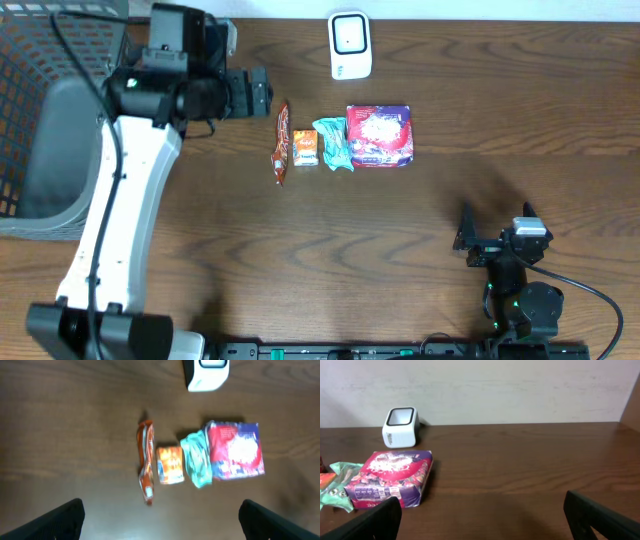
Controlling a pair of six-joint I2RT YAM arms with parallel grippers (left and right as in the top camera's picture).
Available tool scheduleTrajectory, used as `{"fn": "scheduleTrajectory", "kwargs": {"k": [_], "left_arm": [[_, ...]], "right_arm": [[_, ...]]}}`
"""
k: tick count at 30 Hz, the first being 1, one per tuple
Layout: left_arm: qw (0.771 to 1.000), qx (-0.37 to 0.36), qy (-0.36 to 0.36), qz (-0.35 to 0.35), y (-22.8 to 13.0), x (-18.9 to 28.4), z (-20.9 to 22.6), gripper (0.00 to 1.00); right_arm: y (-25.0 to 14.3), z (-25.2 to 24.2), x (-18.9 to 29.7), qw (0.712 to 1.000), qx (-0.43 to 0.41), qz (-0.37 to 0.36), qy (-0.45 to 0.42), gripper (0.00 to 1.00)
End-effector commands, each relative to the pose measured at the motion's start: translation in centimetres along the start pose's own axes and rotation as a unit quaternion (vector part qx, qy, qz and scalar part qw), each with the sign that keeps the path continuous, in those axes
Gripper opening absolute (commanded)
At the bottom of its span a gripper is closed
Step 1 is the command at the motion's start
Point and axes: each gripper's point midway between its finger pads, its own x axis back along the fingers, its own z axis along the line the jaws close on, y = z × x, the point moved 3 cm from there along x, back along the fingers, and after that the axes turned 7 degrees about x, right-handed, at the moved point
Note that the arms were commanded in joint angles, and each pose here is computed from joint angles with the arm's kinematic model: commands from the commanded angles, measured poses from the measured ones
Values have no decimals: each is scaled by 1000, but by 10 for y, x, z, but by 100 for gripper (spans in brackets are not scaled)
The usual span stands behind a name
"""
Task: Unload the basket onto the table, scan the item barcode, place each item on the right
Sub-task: 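Hold the red bag at the scanner, release it left of the orange pack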
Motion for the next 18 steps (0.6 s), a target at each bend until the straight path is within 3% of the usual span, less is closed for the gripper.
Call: {"fn": "scheduleTrajectory", "kwargs": {"k": [1, 8, 18], "left_arm": [[999, 10, 15, 28, -14, 5, 5, 99], [993, 28, 42, 106, -49, 1, 18, 98], [984, 53, 111, 126, -64, -5, 42, 98]], "right_arm": [[-2, 1, 0, 1000, -7, 1, 1, 99], [-2, 1, 0, 1000, -7, 1, 1, 99], [-2, 1, 0, 1000, -7, 2, 1, 99]]}}
